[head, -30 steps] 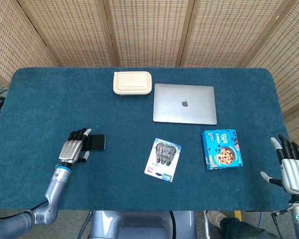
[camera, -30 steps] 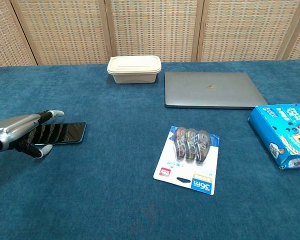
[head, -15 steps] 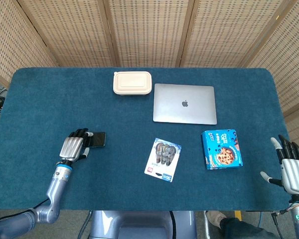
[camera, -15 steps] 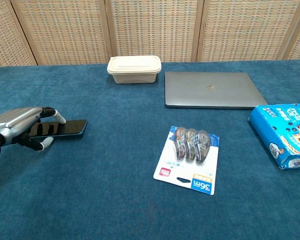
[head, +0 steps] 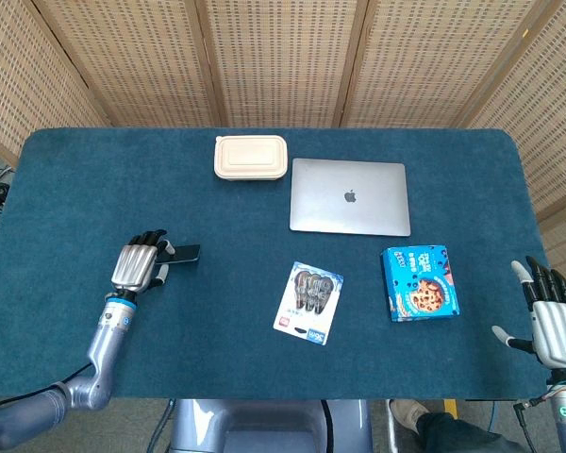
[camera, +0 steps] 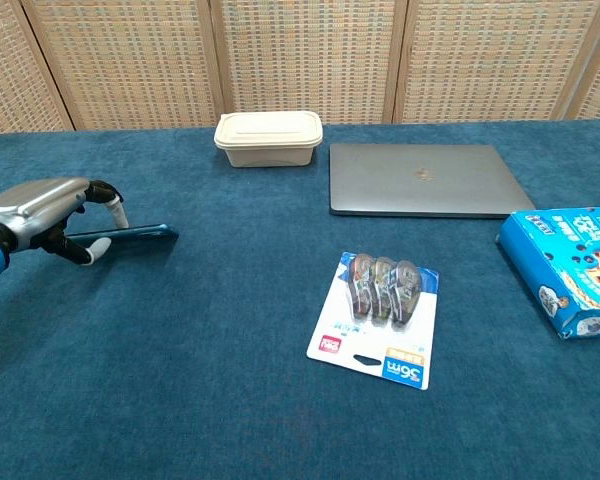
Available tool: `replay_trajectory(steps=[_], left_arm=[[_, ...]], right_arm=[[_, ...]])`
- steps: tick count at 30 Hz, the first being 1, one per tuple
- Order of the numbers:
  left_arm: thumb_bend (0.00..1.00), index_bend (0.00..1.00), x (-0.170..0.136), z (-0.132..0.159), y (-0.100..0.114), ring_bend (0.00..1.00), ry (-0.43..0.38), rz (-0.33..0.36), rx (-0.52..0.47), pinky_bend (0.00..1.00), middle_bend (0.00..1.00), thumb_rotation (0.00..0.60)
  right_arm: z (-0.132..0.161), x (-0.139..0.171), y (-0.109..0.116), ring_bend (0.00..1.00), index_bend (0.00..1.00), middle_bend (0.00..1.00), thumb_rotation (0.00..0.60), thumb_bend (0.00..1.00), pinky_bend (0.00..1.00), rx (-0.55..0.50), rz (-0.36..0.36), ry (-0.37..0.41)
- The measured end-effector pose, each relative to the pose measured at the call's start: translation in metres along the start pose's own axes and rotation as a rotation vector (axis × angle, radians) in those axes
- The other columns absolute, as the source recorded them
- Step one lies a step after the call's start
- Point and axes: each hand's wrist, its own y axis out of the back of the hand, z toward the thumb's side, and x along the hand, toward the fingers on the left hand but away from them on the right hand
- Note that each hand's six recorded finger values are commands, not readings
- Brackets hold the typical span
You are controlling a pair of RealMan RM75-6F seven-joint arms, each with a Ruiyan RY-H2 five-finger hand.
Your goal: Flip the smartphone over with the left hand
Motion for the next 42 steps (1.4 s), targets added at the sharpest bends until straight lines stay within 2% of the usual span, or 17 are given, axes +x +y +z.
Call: replay_trajectory(steps=[5, 10, 15, 18, 21, 23, 26, 33, 38, 42], left_arm=[[0.49, 0.41, 0.022, 0.001, 0.023, 0.18, 0.025, 0.024, 0.05, 0.22, 0.2, 0.6], [0.49, 0.41, 0.055, -0.006, 0.047, 0.18, 0.092, 0.032, 0.08, 0.22, 0.2, 0.6], [0.45, 0.39, 0.073, -0.015, 0.064, 0.16, 0.14, 0.048, 0.066, 0.22, 0.18, 0.6], [0.37, 0.31, 0.073, -0.017, 0.072, 0.09, 0.139, 0.066, 0.045, 0.2, 0.1, 0.6], [0.17, 0.2, 0.068, -0.019, 0.083, 0.01, 0.12, 0.102, 0.025, 0.12, 0.02, 0.6], [0.04, 0.09, 0.062, -0.022, 0.092, 0.0, 0.103, 0.133, 0.015, 0.04, 0.0, 0.6], [0.0, 0.0, 0.047, -0.028, 0.106, 0.0, 0.074, 0.177, -0.005, 0.0, 0.0, 0.6], [0.0, 0.0, -0.008, -0.059, 0.136, 0.0, 0.035, 0.265, -0.041, 0.0, 0.0, 0.6], [0.0, 0.0, -0.055, -0.081, 0.138, 0.0, 0.059, 0.247, -0.064, 0.0, 0.0, 0.6], [0.0, 0.0, -0.108, -0.101, 0.131, 0.0, 0.091, 0.214, -0.062, 0.0, 0.0, 0.6]], right_arm=[[-0.001, -0.001, -0.001, 0.0, 0.0, 0.0, 0.6, 0.0, 0.0, -0.003, 0.007, -0.003], [-0.003, -0.002, -0.002, 0.0, 0.0, 0.0, 0.6, 0.0, 0.0, -0.003, 0.01, -0.01], [-0.004, -0.002, -0.003, 0.0, 0.0, 0.0, 0.6, 0.0, 0.0, -0.001, 0.014, -0.016], [-0.004, -0.003, -0.003, 0.0, 0.0, 0.0, 0.6, 0.0, 0.0, 0.0, 0.014, -0.018], [-0.004, -0.002, -0.002, 0.0, 0.0, 0.0, 0.6, 0.0, 0.0, -0.002, 0.01, -0.017], [-0.004, -0.002, -0.001, 0.0, 0.0, 0.0, 0.6, 0.0, 0.0, -0.004, 0.007, -0.015], [-0.002, -0.001, 0.0, 0.0, 0.0, 0.0, 0.6, 0.0, 0.0, -0.006, 0.003, -0.011], [0.002, 0.001, 0.001, 0.0, 0.0, 0.0, 0.6, 0.0, 0.0, -0.002, -0.004, 0.005], [0.008, 0.004, 0.004, 0.0, 0.0, 0.0, 0.6, 0.0, 0.0, 0.002, -0.019, 0.024], [0.01, 0.006, 0.009, 0.0, 0.0, 0.0, 0.6, 0.0, 0.0, -0.001, -0.036, 0.032]])
